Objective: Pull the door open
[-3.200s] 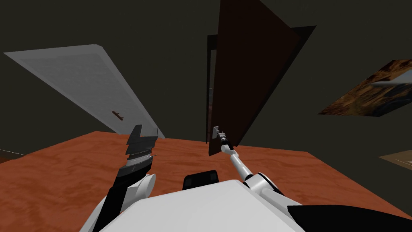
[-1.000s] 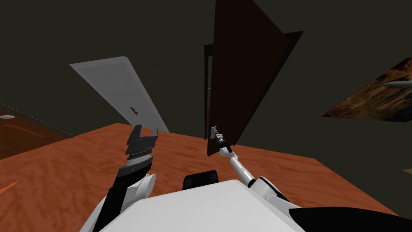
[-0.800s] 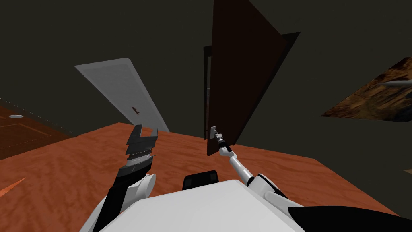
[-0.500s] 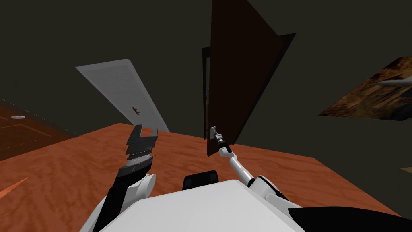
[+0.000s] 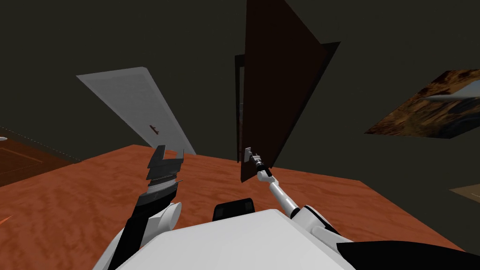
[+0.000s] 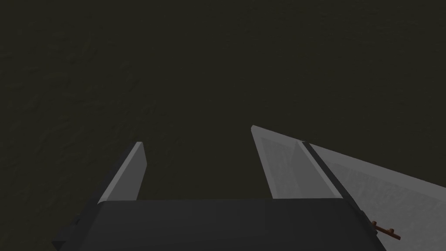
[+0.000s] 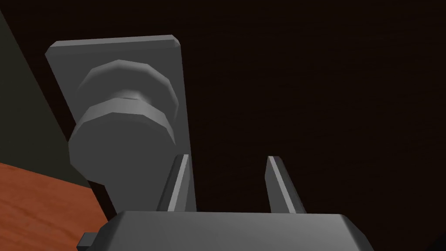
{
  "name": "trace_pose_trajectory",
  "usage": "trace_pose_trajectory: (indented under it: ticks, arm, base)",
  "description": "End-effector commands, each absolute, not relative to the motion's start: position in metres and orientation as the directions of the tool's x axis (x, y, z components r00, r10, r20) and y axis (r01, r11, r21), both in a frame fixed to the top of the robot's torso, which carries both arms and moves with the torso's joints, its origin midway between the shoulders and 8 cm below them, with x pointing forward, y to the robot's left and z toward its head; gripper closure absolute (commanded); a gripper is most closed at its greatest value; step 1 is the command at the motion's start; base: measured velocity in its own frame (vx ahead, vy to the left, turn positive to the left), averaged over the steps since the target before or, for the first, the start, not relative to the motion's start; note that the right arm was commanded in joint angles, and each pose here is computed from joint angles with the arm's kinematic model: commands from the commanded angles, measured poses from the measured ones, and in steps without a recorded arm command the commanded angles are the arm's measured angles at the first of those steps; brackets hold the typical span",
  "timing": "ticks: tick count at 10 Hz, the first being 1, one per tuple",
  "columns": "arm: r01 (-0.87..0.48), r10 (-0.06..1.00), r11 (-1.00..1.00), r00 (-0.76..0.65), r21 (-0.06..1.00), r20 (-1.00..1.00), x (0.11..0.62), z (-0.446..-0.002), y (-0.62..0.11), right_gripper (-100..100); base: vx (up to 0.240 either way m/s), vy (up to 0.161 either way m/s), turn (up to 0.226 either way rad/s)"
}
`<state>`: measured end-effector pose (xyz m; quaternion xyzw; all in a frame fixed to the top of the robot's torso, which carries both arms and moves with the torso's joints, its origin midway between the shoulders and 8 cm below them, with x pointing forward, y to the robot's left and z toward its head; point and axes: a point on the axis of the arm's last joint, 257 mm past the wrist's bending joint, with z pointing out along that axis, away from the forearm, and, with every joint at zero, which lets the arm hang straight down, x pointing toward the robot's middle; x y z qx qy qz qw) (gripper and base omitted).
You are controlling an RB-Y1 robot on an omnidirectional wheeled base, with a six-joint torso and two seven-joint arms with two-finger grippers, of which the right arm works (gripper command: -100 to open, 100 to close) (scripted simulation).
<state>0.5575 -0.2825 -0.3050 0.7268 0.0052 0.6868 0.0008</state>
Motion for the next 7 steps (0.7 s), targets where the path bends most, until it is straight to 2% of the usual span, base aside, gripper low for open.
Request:
trace_pose_trajectory:
  ticks: [1,2,3,7]
  arm:
    - [0.030,-0.008,-0.999,0.054,-0.010,0.999,0.567,-0.297,-0.269,-100]
    - [0.008,0.005,-1.000,0.066,0.005,0.998,0.563,-0.305,-0.283,-100]
    - [0.008,0.005,-1.000,0.066,0.005,0.998,0.563,-0.305,-0.283,100]
    - [0.008,0.005,-1.000,0.066,0.005,0.998,0.563,-0.305,-0.283,100]
  base:
    - [0.043,0.084,-0.037]
    - [0.034,0.013,-0.050]
    - [0.007,-0.018,0.018]
    - [-0.010,0.000,0.004]
